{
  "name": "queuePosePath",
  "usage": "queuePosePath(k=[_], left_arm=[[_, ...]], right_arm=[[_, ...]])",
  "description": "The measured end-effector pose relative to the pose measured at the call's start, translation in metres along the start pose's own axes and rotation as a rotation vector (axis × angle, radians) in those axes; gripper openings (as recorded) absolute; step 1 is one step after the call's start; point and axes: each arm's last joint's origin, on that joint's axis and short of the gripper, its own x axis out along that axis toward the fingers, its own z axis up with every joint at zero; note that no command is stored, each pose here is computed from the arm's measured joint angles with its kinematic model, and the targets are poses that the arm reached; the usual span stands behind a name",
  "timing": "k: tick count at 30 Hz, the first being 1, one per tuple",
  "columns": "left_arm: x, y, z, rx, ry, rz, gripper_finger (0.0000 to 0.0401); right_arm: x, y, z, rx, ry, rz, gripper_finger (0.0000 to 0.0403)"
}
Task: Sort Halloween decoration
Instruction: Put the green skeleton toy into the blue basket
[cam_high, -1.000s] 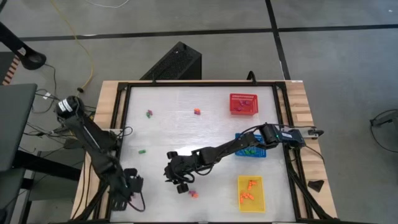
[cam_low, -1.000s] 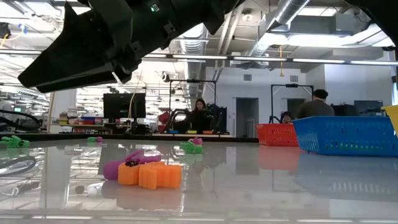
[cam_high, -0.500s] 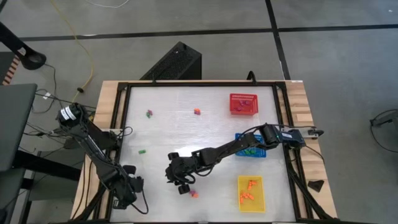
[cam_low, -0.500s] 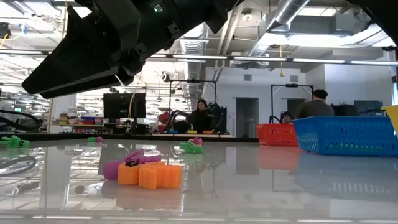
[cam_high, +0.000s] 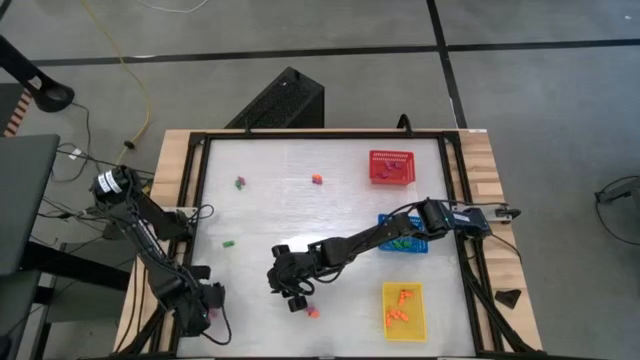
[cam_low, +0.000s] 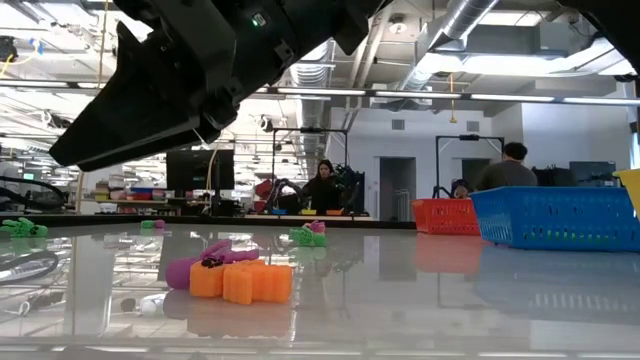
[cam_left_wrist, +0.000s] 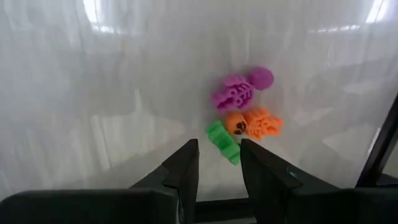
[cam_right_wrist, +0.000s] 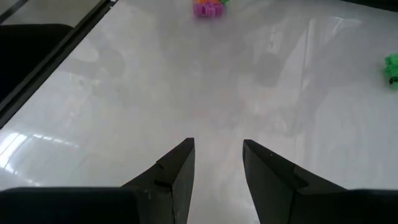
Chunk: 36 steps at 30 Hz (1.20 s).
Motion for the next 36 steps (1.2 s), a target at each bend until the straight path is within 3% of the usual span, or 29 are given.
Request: queuePosePath(k=[10, 16, 20, 25, 30, 32, 36], left_arm=[[0.017, 0.000, 0.001, -0.003, 0.020, -0.023, 0.0106], [0.024, 0.002, 0.000, -0.009, 0.100, -0.012, 0.0104], [0.024, 0.004, -0.001, -0.002, 0.117, 0.007, 0.0078], [0.023, 0.005, 0.001, 0.037, 0.123, -0.002, 0.0018], [0.022, 0.009, 0.006, 0.082, 0.129, -0.009, 0.0017], [0.019, 0.013, 0.008, 0.118, 0.125, 0.026, 0.0018], [0.000, 0.023, 0.018, 0.201, -0.013, 0.202, 0.0018]], right_arm=[[0.000, 0.000, 0.000, 0.003, 0.000, 0.000, 0.0168], [0.000, 0.000, 0.000, 0.003, 0.000, 0.000, 0.0168], [0.000, 0.000, 0.000, 0.004, 0.002, 0.000, 0.0168], [0.000, 0.000, -0.001, 0.004, 0.006, 0.000, 0.0168], [0.000, 0.000, 0.000, 0.004, 0.003, 0.000, 0.0168], [0.000, 0.000, 0.001, 0.003, -0.016, -0.001, 0.0168], [0.000, 0.000, 0.004, 0.001, -0.046, -0.003, 0.0168]])
